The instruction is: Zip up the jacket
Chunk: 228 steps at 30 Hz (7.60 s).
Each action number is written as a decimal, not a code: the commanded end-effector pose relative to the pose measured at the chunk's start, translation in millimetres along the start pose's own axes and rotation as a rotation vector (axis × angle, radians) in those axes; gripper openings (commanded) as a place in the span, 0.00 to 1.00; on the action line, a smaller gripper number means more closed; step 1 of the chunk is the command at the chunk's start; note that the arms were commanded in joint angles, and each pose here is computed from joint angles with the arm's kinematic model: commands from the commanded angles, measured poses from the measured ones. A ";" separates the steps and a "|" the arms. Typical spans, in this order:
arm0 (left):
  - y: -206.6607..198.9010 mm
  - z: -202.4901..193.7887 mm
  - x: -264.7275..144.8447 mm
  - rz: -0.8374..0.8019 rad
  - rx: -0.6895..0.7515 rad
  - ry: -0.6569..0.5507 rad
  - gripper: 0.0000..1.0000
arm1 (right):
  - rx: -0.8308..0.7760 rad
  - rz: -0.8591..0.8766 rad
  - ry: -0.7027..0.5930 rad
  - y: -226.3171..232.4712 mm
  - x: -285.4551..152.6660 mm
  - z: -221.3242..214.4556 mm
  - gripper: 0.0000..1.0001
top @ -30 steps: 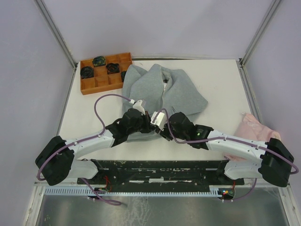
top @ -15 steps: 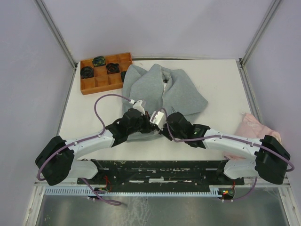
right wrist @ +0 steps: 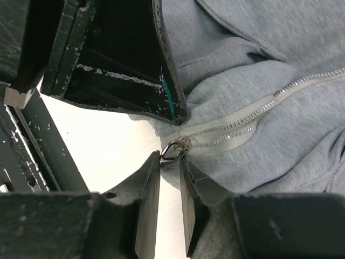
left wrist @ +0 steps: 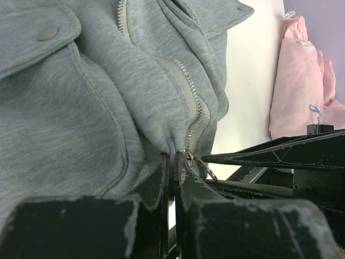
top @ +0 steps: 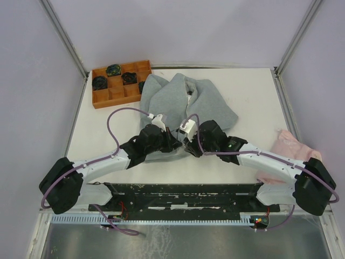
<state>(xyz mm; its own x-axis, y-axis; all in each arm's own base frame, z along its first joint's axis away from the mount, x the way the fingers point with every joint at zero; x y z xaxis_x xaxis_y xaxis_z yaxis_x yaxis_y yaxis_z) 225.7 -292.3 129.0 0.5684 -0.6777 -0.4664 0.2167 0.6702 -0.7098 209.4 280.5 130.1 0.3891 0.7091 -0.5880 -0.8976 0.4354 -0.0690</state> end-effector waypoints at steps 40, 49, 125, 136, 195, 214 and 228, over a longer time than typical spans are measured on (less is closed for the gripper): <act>-14.2 0.7 -17.6 -0.135 0.202 -0.015 0.03 | 0.243 0.170 -0.053 -17.9 -4.8 44.0 0.52; -13.5 -1.3 -23.9 -0.160 0.272 -0.020 0.03 | 0.202 0.277 -0.003 -11.4 7.7 37.3 0.56; 2.4 -2.9 -47.0 0.013 0.096 0.019 0.03 | -0.362 0.097 -0.258 25.1 37.6 15.8 0.51; 9.9 -9.4 -48.6 0.061 0.027 0.047 0.03 | -0.333 0.035 -0.304 15.4 52.2 27.5 0.36; 44.0 -17.6 -71.0 -0.022 -0.556 -0.195 0.10 | -0.312 0.053 -0.368 69.4 84.3 55.3 0.01; 54.4 -12.8 -81.8 0.086 -0.039 -0.106 0.03 | -0.194 0.259 -0.329 42.2 32.7 59.5 0.32; 33.4 -7.1 -88.0 0.021 0.117 -0.058 0.03 | -0.309 0.256 -0.393 17.7 44.2 79.1 0.28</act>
<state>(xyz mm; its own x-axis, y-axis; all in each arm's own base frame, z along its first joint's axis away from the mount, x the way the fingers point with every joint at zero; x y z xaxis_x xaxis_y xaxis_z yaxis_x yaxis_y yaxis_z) 175.4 -205.9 119.9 0.6181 -0.5966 -0.5118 0.1979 0.7483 -0.6332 218.5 342.9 145.0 0.1830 0.9166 -0.3554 -0.9779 0.1324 -0.1621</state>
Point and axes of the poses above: each gripper's point midway between its finger pads, its own x axis out along the fingers, its own y axis along the line the jaws close on, z = x × y, the point moved 1 cm from there along -x, back along the fingers, and after that the axes turned 6 degrees about -x, right-handed, at the moved point
